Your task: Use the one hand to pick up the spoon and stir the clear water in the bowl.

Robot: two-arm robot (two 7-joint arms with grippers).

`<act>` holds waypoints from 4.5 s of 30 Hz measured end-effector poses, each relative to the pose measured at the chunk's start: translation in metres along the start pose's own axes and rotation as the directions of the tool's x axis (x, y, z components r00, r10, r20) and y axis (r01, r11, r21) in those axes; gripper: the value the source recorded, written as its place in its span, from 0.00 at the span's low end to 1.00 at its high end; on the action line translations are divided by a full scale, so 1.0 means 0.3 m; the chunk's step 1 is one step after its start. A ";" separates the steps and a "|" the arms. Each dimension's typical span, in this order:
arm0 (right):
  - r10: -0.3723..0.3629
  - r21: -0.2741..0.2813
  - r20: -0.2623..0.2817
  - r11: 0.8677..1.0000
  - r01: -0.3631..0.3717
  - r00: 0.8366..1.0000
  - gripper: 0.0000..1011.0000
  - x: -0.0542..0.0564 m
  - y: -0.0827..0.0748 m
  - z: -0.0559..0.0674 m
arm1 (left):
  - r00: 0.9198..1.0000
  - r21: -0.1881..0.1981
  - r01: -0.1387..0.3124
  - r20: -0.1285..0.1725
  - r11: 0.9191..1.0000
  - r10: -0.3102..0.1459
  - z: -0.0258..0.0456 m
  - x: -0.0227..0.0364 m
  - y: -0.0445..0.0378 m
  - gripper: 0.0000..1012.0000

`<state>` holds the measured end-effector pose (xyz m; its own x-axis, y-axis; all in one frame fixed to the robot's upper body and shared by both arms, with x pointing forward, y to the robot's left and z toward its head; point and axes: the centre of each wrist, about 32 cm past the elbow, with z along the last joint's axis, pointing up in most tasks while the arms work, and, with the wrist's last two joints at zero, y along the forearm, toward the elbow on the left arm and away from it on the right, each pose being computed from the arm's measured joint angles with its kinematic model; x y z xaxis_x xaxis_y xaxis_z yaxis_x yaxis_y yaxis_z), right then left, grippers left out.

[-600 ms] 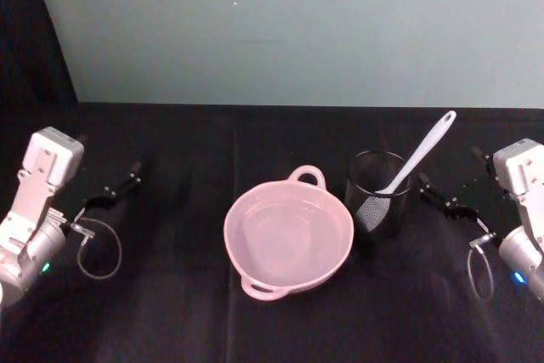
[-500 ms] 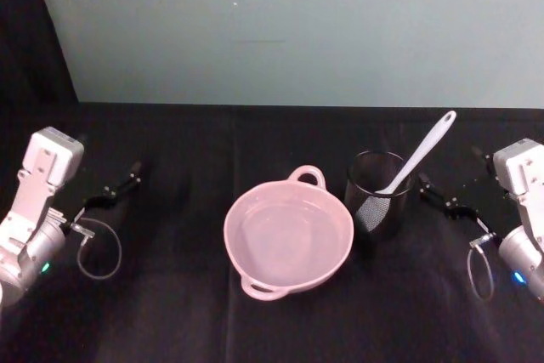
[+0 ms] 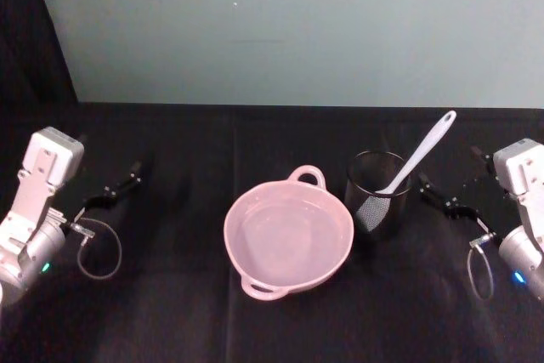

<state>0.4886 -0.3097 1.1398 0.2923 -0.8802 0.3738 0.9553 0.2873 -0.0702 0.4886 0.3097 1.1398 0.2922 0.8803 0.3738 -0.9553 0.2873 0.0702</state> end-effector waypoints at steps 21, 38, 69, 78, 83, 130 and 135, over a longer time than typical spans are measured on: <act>-0.010 -0.007 0.019 1.000 0.010 1.000 0.99 0.016 -0.011 0.011 | 1.000 0.000 0.000 0.000 1.000 0.000 0.000 0.000 0.000 0.99; 0.013 0.066 -0.214 0.998 0.002 0.977 0.99 0.065 -0.164 0.048 | 1.000 0.000 0.000 0.000 1.000 0.000 0.000 0.000 0.000 0.99; 0.246 0.169 -0.828 0.966 -0.194 0.503 0.99 0.136 -0.014 0.042 | 1.000 0.000 0.000 0.000 1.000 0.000 0.000 0.000 0.000 0.99; 0.264 0.175 -0.834 0.959 -0.221 0.485 0.99 0.136 0.030 0.051 | 1.000 0.000 0.000 0.000 1.000 0.000 0.000 0.000 0.000 0.99; 0.266 0.174 -0.828 0.959 -0.225 0.494 0.99 0.134 0.036 0.051 | 1.000 0.000 0.000 0.000 1.000 0.000 0.000 0.000 0.000 0.99; 0.263 0.173 -0.830 0.960 -0.222 0.491 0.12 0.135 0.034 0.052 | 1.000 0.000 0.000 0.000 1.000 0.000 0.000 0.000 0.000 0.99; 0.268 0.175 -0.815 0.959 -0.223 0.513 0.12 0.138 0.028 0.061 | 1.000 0.000 0.000 0.000 1.000 0.000 0.000 0.000 0.000 0.99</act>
<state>0.5080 -0.3367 1.1715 0.4434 -0.6824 -0.5812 0.8430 0.5378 0.0116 0.4886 0.3097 1.1398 0.2922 0.8803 0.3737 -0.9553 0.2873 0.0702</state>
